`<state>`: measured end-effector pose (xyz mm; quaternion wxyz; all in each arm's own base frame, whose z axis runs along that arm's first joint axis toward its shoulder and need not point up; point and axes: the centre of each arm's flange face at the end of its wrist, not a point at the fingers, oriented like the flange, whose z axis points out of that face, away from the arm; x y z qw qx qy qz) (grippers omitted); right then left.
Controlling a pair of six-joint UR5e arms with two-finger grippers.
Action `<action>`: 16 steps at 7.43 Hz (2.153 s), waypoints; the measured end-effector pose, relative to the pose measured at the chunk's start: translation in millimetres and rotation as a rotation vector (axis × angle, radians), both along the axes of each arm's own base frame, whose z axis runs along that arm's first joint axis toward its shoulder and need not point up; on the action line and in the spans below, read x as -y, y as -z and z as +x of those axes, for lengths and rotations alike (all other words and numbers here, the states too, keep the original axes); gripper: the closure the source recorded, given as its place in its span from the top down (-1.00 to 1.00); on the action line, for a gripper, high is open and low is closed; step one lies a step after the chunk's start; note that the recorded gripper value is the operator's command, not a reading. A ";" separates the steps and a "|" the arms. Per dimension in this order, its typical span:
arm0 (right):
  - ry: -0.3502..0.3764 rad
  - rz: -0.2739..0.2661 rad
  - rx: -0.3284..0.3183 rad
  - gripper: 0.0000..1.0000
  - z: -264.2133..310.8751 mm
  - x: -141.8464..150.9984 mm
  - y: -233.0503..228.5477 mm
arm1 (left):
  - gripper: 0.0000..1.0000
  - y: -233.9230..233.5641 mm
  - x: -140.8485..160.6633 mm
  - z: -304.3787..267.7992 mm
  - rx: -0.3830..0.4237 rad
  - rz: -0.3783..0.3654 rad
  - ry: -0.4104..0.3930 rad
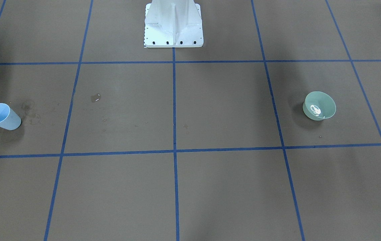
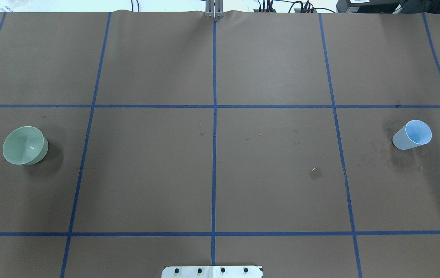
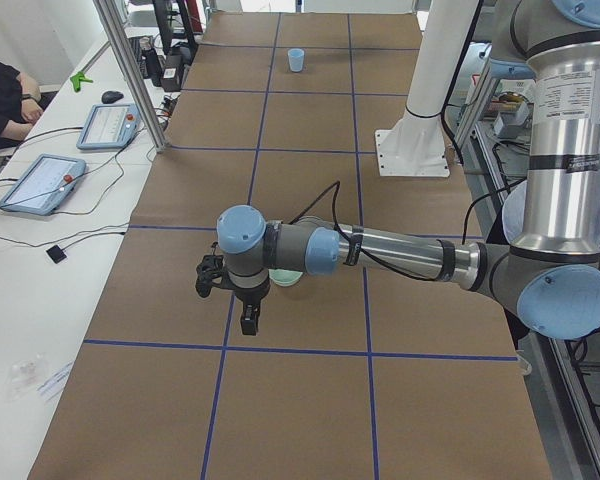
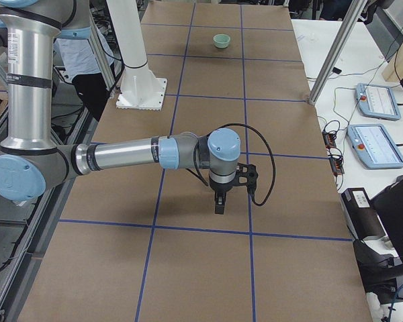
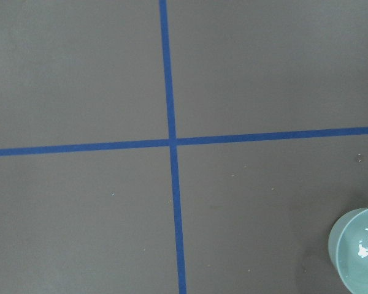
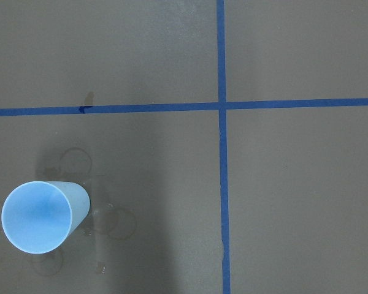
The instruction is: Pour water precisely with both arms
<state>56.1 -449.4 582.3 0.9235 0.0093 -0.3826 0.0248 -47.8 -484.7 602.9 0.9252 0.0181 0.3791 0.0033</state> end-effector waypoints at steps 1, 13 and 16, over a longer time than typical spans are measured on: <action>0.000 -0.003 -0.001 0.98 0.3 -0.8 -1.5 | 0.99 -5.7 -4.3 -1.6 0.000 -0.013 0.005; -0.004 -0.023 -0.011 0.98 2.7 -9.3 -11.4 | 1.00 -9.2 -5.0 -2.1 0.000 -0.027 0.010; -0.004 -0.020 -0.011 0.98 2.7 -7.7 -9.7 | 1.00 -8.6 -4.5 -2.1 0.000 -0.025 0.010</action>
